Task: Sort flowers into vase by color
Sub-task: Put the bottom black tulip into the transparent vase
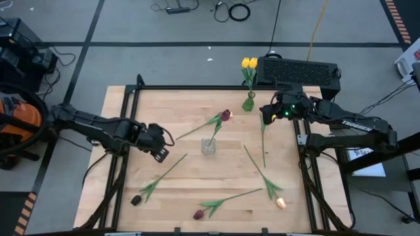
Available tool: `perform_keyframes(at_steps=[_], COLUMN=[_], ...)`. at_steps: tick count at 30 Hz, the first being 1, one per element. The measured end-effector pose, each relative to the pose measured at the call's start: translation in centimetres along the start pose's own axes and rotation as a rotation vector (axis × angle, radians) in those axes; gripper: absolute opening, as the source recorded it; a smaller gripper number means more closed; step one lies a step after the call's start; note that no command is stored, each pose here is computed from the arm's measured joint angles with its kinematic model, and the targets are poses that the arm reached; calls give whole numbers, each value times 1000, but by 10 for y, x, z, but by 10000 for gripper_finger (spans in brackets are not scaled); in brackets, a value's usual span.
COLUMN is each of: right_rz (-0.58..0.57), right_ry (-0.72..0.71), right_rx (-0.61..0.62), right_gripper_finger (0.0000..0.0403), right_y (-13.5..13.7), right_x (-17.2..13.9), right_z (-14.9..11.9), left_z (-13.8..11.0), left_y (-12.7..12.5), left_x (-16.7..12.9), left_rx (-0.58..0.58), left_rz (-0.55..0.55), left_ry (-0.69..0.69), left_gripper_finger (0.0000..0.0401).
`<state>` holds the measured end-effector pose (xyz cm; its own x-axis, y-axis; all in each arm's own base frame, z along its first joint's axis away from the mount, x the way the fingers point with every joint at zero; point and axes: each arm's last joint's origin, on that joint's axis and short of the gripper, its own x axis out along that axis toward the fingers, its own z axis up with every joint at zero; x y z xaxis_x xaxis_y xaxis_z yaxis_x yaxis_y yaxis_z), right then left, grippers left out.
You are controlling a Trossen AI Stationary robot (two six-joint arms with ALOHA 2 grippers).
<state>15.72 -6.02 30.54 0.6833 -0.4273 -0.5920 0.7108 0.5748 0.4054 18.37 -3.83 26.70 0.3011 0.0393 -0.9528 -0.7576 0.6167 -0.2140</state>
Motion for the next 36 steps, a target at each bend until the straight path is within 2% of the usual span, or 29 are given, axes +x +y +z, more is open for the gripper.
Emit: perform_keyframes(at_steps=[12, 23, 26, 36], right_rz=[-2, -1, -1, -2], right_ry=[52, 53, 53, 54], right_rx=[-40, -49, -49, -49], right_gripper_finger=[118, 118, 118, 118], right_y=[2, 2, 2, 2], right_x=[-1, -1, -1, -1], right_z=[-7, -7, -7, -7], left_z=[-13, -29, -35, -59], left_y=[-23, -41, -44, -54], left_x=[31, 56, 62, 84], left_rx=[56, 108, 91, 147], left_rz=[87, 116, 134, 130], left_ry=[132, 266, 309, 369], left_gripper_finger=[81, 163, 168, 169])
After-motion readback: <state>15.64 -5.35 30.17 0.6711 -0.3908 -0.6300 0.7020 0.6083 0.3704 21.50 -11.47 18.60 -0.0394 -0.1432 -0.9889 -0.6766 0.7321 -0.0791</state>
